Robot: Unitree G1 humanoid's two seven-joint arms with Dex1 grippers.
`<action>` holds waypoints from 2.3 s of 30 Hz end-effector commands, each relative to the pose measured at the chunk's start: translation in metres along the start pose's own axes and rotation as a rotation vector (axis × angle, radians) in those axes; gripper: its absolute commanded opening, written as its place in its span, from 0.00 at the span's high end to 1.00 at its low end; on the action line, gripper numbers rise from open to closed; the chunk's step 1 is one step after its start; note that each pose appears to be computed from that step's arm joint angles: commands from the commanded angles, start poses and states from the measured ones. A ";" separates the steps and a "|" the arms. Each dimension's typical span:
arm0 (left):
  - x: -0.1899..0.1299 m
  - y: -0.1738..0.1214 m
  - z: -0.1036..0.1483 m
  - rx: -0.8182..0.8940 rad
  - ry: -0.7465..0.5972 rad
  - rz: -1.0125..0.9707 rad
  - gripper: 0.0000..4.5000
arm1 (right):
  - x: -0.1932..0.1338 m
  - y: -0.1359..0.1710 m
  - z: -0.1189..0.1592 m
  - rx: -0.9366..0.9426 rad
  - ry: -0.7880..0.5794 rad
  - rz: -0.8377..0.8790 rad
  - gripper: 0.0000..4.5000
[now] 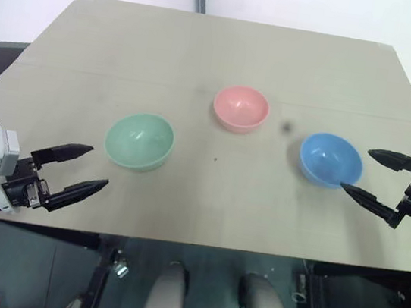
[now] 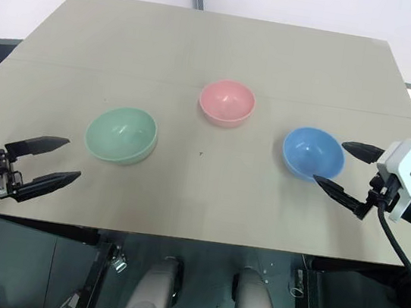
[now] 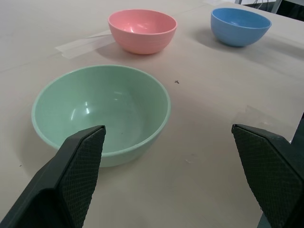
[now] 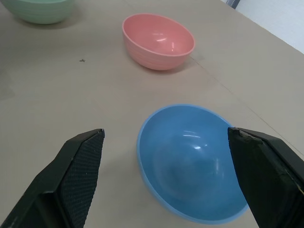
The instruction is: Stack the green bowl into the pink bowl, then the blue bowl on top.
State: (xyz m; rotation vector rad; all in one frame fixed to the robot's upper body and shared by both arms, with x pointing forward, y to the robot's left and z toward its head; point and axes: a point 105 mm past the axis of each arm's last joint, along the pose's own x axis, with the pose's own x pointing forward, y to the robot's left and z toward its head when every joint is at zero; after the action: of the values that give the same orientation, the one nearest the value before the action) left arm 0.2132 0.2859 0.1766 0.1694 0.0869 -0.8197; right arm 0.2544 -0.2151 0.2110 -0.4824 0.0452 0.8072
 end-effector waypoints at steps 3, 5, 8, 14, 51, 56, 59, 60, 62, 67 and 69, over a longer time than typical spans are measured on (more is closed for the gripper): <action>0.023 -0.008 0.031 0.035 -0.092 -0.069 0.00 | 0.008 0.000 0.021 -0.039 -0.059 0.017 0.00; 0.031 -0.010 0.040 0.026 -0.125 -0.091 0.00 | 0.016 0.002 0.027 -0.019 -0.085 0.028 0.00; 0.047 -0.021 0.055 0.018 -0.176 -0.159 0.00 | 0.045 0.014 0.049 -0.002 -0.192 0.089 0.00; 0.069 -0.040 0.062 0.024 -0.170 -0.257 0.00 | 0.110 0.034 0.052 -0.165 -0.125 0.175 0.00; 0.055 -0.041 0.041 0.022 -0.083 -0.007 0.00 | 0.186 0.074 0.076 -0.442 -0.166 0.537 0.86; 0.055 -0.041 0.038 0.015 -0.089 -0.016 0.00 | 0.177 0.102 0.063 -0.389 -0.134 0.577 0.86; 0.055 -0.040 0.038 0.018 -0.086 -0.027 0.00 | 0.185 0.110 0.061 -0.349 -0.130 0.571 0.80; 0.055 -0.040 0.038 0.018 -0.085 -0.029 0.00 | 0.188 0.111 0.059 -0.347 -0.126 0.571 0.73; 0.054 -0.040 0.037 0.018 -0.084 -0.034 0.00 | 0.194 0.113 0.058 -0.352 -0.129 0.559 0.56; 0.053 -0.041 0.035 0.014 -0.077 -0.038 0.00 | 0.185 0.109 0.076 -0.335 -0.203 0.519 0.15; 0.053 -0.042 0.033 0.007 -0.068 -0.042 0.00 | 0.169 0.104 0.088 -0.304 -0.246 0.522 0.15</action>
State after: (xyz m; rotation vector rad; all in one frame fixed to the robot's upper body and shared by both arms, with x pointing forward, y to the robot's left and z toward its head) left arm 0.2212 0.2148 0.1940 0.1325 0.0376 -0.8550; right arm 0.2979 0.0067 0.1812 -0.7086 -0.0941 1.3945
